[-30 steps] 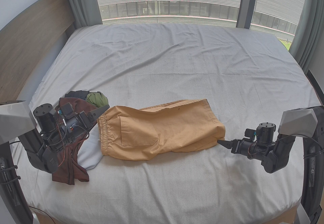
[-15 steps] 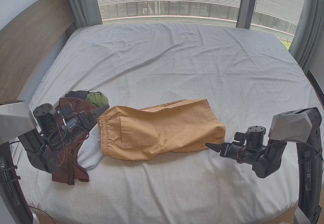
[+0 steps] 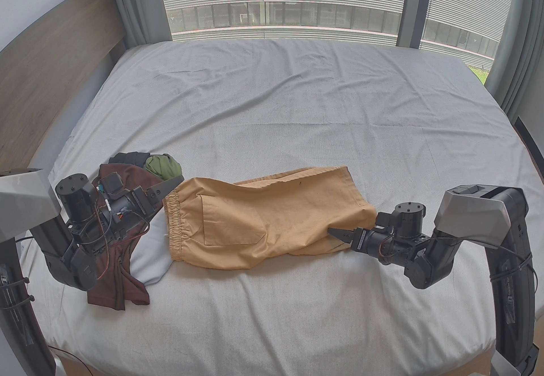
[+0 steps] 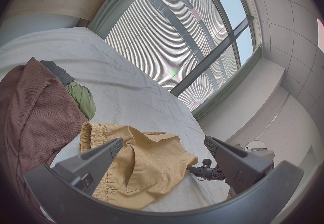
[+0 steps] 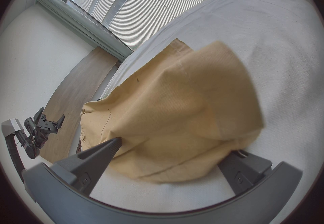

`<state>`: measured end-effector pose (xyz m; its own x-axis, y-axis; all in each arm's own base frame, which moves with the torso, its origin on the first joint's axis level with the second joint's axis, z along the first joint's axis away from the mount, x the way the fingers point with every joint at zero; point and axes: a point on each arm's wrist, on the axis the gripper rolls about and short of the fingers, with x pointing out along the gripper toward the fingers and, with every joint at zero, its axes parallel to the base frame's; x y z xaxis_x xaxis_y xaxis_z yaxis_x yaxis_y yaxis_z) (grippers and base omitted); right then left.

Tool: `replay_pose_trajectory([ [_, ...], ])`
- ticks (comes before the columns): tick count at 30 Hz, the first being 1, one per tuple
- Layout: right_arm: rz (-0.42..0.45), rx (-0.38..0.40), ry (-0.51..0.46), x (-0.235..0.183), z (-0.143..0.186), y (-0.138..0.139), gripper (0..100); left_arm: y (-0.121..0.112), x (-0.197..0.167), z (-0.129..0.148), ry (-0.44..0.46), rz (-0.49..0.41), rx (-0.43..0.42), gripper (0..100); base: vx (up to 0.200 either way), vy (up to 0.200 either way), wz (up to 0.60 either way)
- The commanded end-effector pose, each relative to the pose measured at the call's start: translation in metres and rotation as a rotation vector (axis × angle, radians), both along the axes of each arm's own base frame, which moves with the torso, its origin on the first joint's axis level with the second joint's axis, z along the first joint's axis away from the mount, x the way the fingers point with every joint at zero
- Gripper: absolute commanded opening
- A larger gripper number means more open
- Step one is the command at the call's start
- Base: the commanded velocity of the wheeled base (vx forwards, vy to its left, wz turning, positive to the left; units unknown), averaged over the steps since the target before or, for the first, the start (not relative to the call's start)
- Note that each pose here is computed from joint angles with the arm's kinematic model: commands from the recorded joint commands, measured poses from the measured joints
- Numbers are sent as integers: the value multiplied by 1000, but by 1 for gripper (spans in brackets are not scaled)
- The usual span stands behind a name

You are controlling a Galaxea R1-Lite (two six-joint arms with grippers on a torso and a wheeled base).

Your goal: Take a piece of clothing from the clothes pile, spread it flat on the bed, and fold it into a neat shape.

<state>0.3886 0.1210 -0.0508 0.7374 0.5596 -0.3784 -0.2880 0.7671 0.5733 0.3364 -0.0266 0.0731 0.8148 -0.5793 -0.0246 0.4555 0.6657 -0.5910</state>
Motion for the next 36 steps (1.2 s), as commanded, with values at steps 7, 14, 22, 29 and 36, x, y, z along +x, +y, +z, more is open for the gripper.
replay_pose_trajectory([
  [7, 20, 0, -19, 20, -1, 27, 100, 0, 0, 1, -3, 0, 0, 100, 0, 0, 0],
  [14, 24, -3, -16, 21, -6, 32, 100, 1, 0, 0, -2, 3, 0, 100, 0, 0, 0],
  [22, 20, -1, -15, 17, -3, 29, 0, 2, 0, 0, 0, 6, 0, 100, 0, 0, 0],
  [29, 10, 6, -35, 3, 11, 20, 0, 2, 0, -1, 3, 6, 0, 100, 0, 0, 0],
  [36, -30, 4, -28, -13, 32, -2, 0, 0, -1, -2, 7, 0, 0, 100, 0, 0, 0],
])
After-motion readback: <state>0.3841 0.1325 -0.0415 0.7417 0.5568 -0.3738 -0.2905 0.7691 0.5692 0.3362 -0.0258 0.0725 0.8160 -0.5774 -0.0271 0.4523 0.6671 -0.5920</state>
